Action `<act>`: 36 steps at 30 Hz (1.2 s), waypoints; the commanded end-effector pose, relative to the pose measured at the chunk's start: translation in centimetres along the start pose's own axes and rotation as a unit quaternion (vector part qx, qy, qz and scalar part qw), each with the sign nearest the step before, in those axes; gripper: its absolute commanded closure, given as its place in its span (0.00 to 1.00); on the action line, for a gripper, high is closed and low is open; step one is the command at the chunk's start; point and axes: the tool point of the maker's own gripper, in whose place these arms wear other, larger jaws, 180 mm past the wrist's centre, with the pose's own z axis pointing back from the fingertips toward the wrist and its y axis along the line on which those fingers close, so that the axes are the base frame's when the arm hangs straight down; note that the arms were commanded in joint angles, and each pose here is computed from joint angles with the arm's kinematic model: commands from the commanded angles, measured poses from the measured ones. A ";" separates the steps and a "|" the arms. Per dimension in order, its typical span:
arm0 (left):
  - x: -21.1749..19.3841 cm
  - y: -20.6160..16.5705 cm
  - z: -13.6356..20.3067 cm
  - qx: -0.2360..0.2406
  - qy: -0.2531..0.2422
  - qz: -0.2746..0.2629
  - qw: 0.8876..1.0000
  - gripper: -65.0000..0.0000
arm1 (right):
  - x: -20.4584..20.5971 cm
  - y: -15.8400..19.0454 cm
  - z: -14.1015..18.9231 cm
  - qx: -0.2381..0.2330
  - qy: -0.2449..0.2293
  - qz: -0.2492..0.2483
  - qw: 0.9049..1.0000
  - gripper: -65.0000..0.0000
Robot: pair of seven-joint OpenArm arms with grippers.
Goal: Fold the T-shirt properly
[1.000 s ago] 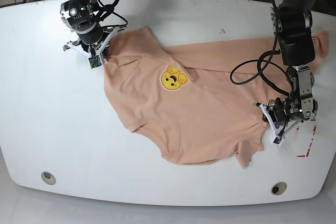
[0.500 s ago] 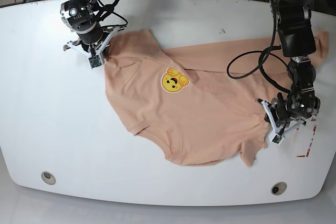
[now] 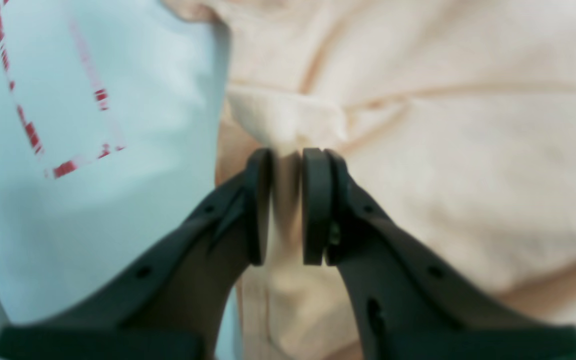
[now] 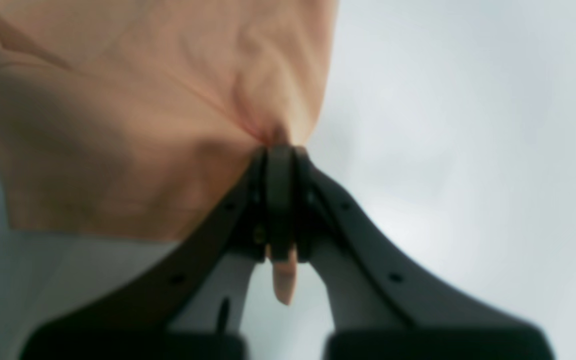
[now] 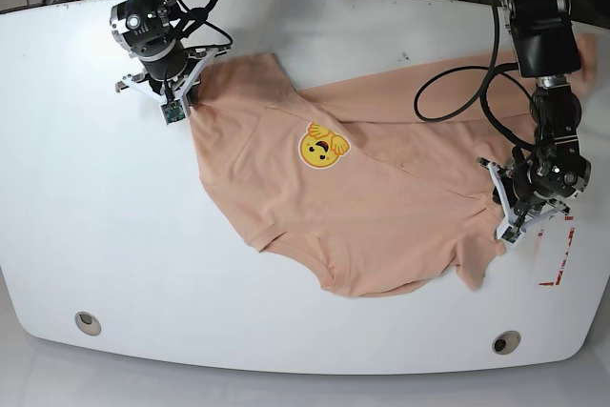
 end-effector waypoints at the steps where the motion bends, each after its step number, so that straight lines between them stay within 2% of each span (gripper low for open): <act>1: 1.1 1.6 1.5 0.025 -0.022 -0.013 0.999 0.88 | 1.1 -0.3 0.3 -0.004 -0.022 0.002 1.000 1.00; 6: 1.1 1.3 2.2 0.031 -0.029 -0.026 0.999 0.97 | 1.1 -0.3 0.3 -0.005 -0.022 0.002 1.000 1.00; 12: 0.6 0.4 2.4 0.017 -0.026 -0.053 0.998 0.98 | 1.1 -0.3 0.3 -0.005 -0.022 0.002 1.000 1.00; 15: 0.4 0.6 2.3 0.021 -0.024 -0.045 0.998 0.97 | 1.1 -0.3 0.3 -0.005 -0.022 0.002 1.000 1.00; 17: 0.5 0.9 2.3 0.026 -0.024 -0.036 0.999 0.93 | 1.1 -0.3 0.3 -0.005 -0.022 0.002 1.000 1.00; 19: 0.3 1.2 2.0 0.030 -0.020 -0.022 0.999 0.85 | 1.1 -0.3 0.3 -0.005 -0.022 0.002 1.000 1.00; 24: 1.0 2.4 1.2 0.040 -0.021 0.017 0.999 0.55 | 1.2 -0.4 0.3 -0.005 -0.023 0.002 1.000 1.00; 26: 1.4 3.0 1.0 0.043 -0.021 0.031 0.998 0.47 | 1.2 -0.4 0.3 -0.004 -0.023 0.002 1.000 1.00; 36: 2.0 2.9 -1.2 0.016 -0.007 0.071 0.997 0.46 | 1.3 -0.4 0.3 -0.005 -0.024 0.002 1.000 1.00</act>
